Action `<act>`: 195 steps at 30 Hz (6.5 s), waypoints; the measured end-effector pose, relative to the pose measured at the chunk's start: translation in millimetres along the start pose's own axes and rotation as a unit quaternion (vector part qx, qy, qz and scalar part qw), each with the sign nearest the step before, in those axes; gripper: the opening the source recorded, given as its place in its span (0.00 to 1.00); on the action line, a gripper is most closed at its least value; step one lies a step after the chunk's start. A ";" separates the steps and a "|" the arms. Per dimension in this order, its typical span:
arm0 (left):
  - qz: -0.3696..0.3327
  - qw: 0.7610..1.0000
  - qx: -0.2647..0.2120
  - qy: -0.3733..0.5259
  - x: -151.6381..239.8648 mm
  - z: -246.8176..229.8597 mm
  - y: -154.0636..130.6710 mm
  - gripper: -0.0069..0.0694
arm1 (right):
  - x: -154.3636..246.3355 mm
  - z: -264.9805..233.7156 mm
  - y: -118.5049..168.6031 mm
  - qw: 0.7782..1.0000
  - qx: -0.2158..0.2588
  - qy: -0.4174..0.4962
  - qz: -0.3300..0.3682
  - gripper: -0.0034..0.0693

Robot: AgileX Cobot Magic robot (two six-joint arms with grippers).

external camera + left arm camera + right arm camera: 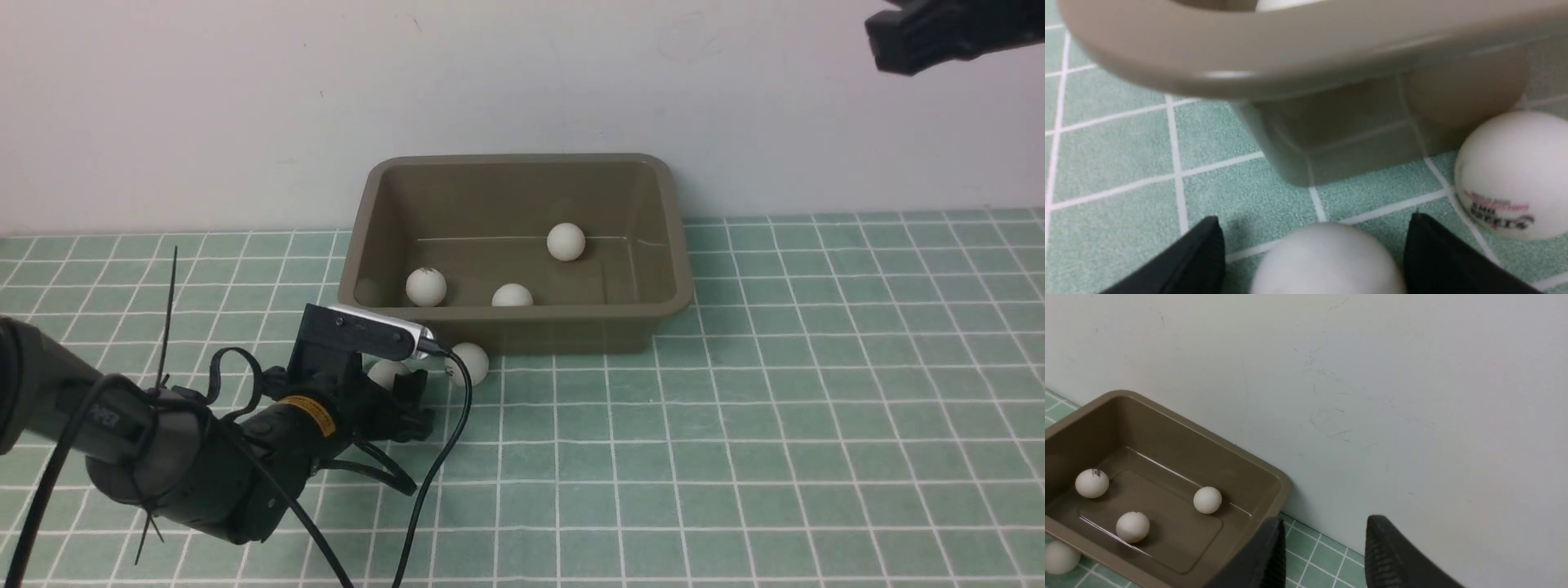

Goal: Put the table tennis balls in the box on the green coffee tablecloth.
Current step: 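Reach for and grasp a ping pong ball on the table beside the basket, then drop the ball into the bin, then reach for and grasp a ping pong ball on the table beside the basket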

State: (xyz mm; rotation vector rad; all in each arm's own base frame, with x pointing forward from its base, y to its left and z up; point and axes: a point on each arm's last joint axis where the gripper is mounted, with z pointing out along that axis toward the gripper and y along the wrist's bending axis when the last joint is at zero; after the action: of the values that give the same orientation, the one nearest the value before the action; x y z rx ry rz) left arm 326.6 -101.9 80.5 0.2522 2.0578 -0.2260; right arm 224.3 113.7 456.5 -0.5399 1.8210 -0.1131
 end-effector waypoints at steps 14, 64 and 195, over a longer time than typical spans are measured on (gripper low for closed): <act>0.006 1.000 0.005 -0.018 4.0 -6.0 -0.4 0.53 | -0.3 0.0 0.0 1.000 0.000 -0.002 0.000 0.41; 0.037 0.992 0.072 -0.100 -159.5 -35.8 -22.3 0.53 | -1.8 0.3 1.4 1.000 -0.007 -0.012 0.005 0.41; 0.204 0.978 -0.035 -0.016 -160.0 -47.0 -89.2 0.47 | -4.8 0.1 2.2 0.999 -0.012 -0.028 0.028 0.41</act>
State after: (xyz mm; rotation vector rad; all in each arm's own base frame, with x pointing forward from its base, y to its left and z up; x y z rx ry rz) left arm 338.1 -188.5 248.2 0.6131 1.9284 0.0927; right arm 224.9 117.7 460.0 -0.5028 1.7832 -0.0381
